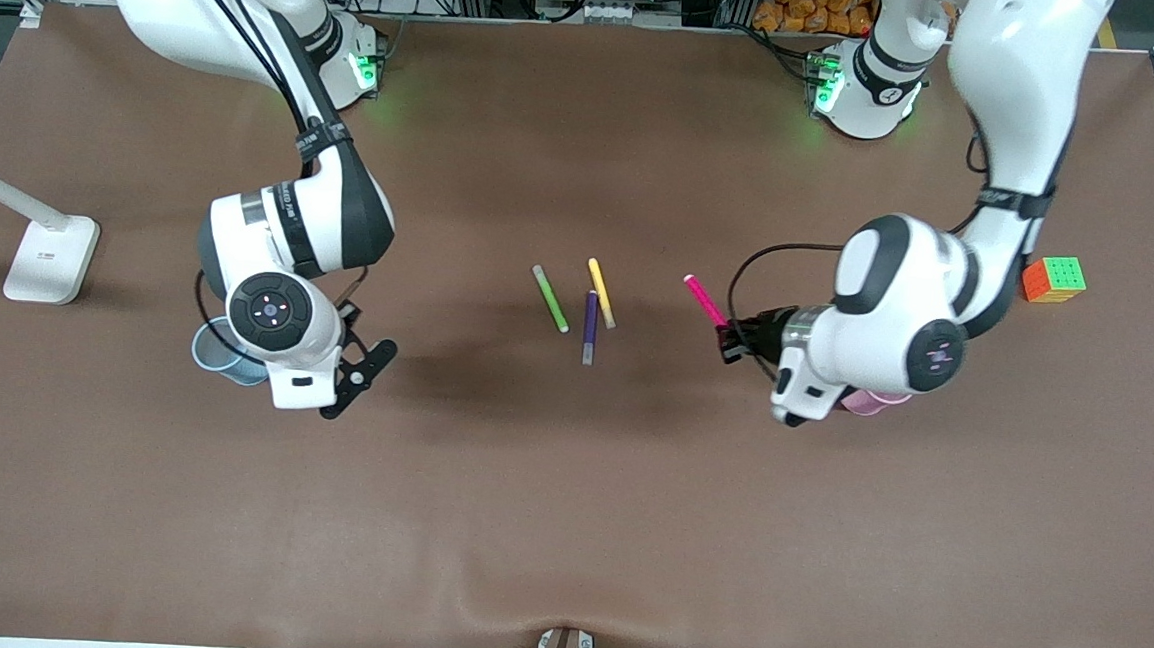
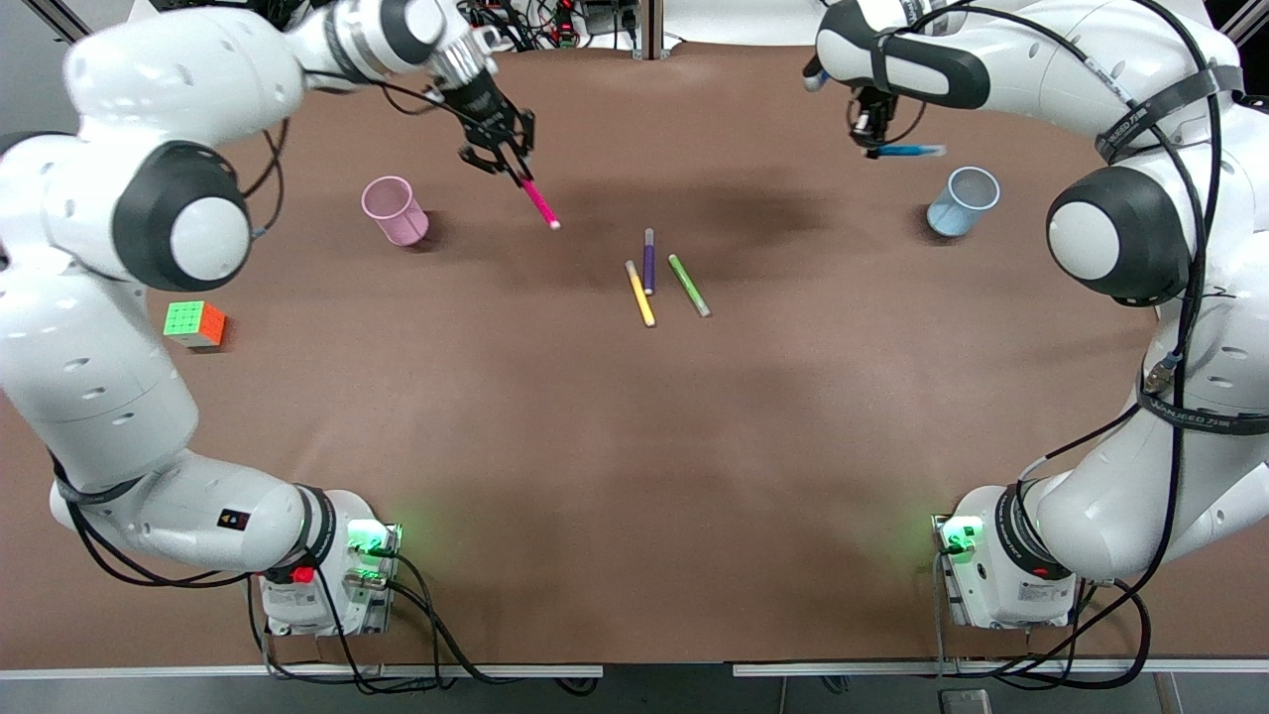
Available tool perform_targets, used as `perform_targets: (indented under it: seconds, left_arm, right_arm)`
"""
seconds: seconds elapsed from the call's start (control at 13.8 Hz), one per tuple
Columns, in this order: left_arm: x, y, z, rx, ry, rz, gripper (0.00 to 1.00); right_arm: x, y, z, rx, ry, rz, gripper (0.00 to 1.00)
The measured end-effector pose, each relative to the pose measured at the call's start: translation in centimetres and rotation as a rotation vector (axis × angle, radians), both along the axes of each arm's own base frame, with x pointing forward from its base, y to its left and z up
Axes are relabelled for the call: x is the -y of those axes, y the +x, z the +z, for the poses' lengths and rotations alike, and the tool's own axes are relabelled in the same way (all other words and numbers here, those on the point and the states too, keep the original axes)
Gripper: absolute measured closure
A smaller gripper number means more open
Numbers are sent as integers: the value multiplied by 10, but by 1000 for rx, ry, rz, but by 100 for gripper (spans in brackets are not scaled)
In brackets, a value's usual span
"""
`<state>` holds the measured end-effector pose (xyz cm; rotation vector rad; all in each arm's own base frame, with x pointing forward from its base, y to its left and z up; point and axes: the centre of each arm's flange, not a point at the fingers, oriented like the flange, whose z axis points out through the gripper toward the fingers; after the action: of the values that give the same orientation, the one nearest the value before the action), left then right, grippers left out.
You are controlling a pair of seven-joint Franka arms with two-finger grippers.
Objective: Place pink and blue markers in matching cups
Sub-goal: 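Carry the pink marker to the pink cup while the right carries blue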
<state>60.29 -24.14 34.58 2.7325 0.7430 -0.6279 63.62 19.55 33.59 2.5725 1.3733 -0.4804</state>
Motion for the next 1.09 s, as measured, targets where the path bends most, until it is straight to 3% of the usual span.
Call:
perform_targets:
  seconds: [0.22, 0.58, 0.87, 1.09]
  left_arm:
    - [-48, 4, 48, 29, 27, 27, 82]
    - [-110, -1, 110, 103, 102, 22, 82]
    - [-172, 5, 121, 150, 101, 9, 82]
    - [-188, 5, 124, 174, 182, -35, 82]
  right_arm:
    - [32, 2, -4, -35, -101, 36, 82]
    - [98, 4, -29, -105, -161, -22, 82]
    - [153, 13, -60, -116, -138, -21, 82]
    - [173, 14, -81, -122, -123, -25, 82]
